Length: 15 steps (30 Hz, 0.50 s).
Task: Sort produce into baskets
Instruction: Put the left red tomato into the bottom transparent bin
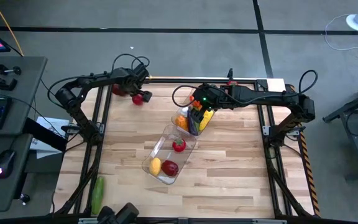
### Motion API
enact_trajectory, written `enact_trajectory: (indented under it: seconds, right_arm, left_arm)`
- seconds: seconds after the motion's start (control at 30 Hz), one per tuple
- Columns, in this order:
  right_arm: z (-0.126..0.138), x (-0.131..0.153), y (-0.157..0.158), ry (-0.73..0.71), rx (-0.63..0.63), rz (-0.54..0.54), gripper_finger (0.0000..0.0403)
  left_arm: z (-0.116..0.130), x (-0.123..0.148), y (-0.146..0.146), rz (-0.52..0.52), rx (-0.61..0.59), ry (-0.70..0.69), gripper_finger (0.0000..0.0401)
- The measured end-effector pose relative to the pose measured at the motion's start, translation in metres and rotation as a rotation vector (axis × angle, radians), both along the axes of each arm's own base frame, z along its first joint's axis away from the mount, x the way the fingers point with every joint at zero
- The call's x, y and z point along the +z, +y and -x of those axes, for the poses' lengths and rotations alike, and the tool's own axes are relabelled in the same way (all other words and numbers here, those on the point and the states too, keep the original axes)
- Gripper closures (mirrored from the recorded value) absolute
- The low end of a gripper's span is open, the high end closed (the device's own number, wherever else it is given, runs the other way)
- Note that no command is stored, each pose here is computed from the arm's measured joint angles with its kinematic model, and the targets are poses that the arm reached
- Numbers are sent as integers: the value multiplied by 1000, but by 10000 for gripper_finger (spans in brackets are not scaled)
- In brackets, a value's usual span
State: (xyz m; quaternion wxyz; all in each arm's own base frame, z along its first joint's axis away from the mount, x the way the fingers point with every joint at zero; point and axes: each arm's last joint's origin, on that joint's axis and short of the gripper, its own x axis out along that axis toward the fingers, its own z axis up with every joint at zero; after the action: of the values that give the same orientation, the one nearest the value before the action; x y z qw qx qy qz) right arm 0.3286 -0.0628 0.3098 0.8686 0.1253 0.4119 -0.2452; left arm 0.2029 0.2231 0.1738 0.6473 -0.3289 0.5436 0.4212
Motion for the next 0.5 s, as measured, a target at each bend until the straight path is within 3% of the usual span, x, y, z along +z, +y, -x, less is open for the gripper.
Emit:
enact_trajectory:
  seconds: [0.27,0.5]
  right_arm:
    - [0,0,0,0,0,0,4]
    - [0,0,1,0,1,0,4]
  left_arm:
    - [1,-25,-2,92,18,75,25]
    - [-6,-31,-4,92,6,78,25]
